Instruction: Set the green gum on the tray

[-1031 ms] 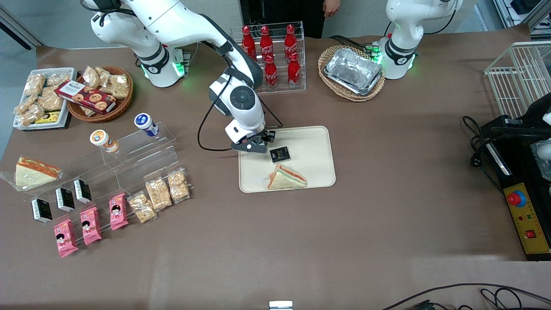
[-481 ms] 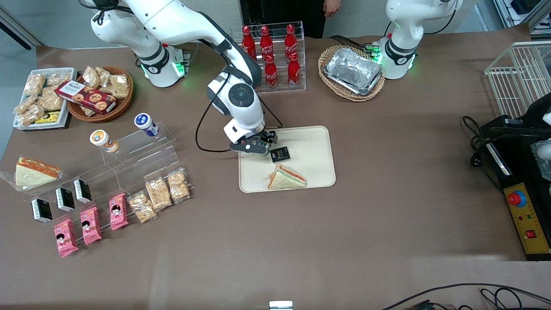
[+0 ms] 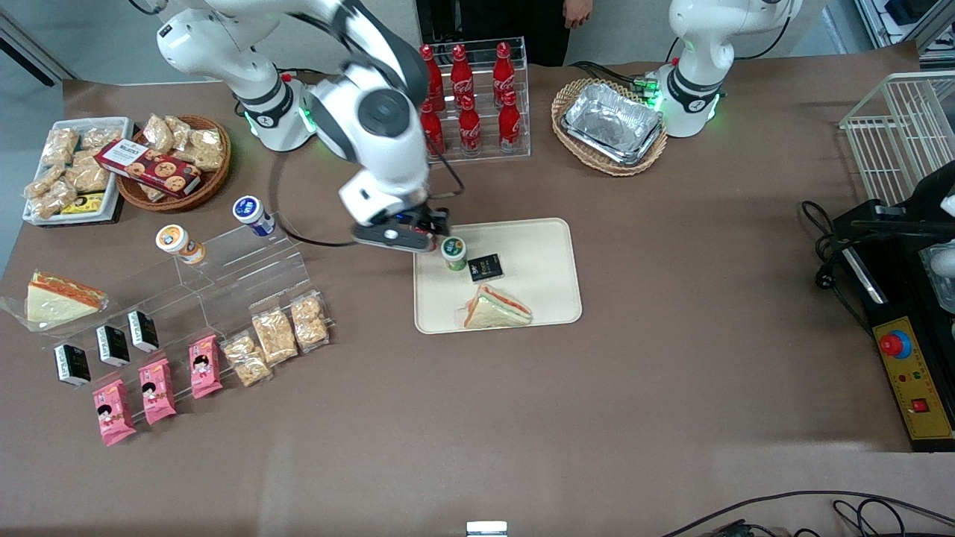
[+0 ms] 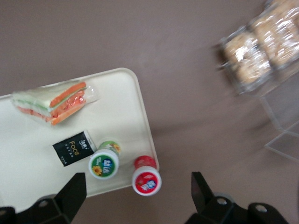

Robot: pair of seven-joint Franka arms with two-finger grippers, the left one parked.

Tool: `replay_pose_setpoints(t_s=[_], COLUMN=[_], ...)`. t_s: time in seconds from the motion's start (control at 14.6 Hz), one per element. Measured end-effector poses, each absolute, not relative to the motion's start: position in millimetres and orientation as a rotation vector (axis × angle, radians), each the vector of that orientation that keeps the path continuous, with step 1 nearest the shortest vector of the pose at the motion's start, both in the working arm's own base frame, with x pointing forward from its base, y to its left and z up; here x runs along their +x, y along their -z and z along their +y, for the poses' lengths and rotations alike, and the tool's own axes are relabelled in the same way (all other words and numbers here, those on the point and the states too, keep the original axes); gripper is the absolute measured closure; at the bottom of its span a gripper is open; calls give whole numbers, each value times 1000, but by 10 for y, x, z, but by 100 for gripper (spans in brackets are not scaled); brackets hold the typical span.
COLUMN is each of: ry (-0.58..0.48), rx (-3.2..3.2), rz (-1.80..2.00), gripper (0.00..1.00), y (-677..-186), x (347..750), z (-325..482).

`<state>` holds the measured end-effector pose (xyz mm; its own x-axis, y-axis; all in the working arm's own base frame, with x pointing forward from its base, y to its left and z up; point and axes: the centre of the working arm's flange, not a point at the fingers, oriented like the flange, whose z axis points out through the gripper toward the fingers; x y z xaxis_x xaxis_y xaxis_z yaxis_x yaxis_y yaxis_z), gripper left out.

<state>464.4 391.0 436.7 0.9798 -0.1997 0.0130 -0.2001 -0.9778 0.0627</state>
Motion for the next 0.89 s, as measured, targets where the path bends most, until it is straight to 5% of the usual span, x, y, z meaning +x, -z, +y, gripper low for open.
replay_pose_setpoints(t_s=[0.27,0.89], ry=[-54,-64], rx=[3089,3095], rz=[-173,58], gripper=[0,0], y=[-5341,-6244], x=[5037,5268], z=[2941,289])
